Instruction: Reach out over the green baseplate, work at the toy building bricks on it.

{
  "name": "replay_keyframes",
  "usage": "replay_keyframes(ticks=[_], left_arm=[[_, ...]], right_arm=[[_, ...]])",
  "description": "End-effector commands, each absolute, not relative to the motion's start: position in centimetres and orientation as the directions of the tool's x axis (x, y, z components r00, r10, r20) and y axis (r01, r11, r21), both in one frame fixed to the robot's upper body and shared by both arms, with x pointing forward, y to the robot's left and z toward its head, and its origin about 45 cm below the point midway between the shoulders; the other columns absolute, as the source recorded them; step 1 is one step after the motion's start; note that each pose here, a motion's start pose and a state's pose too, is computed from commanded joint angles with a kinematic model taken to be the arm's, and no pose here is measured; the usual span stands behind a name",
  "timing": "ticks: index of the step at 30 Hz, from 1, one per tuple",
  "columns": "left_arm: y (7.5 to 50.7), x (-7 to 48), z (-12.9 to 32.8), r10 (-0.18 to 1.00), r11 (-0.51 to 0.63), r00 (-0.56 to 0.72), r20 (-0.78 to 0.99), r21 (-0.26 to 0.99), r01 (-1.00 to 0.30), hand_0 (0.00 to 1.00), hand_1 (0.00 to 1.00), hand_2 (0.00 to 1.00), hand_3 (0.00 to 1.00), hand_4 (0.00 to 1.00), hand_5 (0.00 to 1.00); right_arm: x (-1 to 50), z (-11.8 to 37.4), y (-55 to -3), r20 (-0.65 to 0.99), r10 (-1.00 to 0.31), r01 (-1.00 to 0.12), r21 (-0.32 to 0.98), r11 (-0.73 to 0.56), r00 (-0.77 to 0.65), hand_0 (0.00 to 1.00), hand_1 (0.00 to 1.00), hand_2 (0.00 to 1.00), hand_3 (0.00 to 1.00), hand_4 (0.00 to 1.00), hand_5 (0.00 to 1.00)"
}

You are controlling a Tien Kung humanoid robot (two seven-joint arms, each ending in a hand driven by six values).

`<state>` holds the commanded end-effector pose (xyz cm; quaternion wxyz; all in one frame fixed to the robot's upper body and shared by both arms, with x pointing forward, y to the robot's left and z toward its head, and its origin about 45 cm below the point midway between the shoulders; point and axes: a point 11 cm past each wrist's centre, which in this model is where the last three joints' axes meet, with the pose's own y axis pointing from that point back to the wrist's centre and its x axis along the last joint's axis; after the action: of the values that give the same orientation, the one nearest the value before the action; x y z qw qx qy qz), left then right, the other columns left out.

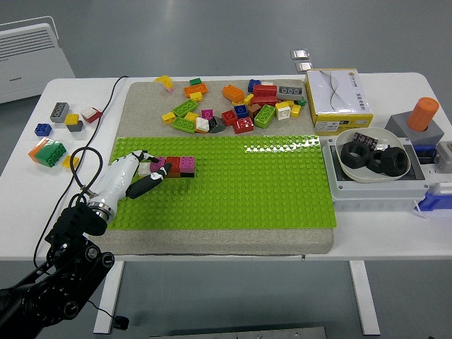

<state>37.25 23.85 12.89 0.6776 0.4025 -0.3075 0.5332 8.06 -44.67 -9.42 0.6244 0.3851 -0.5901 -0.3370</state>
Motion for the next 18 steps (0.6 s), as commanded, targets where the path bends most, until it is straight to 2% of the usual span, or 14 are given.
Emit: replay_keyframes(ticks=[18], left_arm=[[23.66,37.06,12.75,0.474,0.116,0.248,0.845,0.219,-0.969,0.934,0.929,0.932,0.706,0.793,0.998]], right_arm=[[7.85,-9.48,-44.62,0.476,-0.876,-0.030,0.879,0.475,0.076,0.520,0.500,0.737,0.816,0.896,0.998]])
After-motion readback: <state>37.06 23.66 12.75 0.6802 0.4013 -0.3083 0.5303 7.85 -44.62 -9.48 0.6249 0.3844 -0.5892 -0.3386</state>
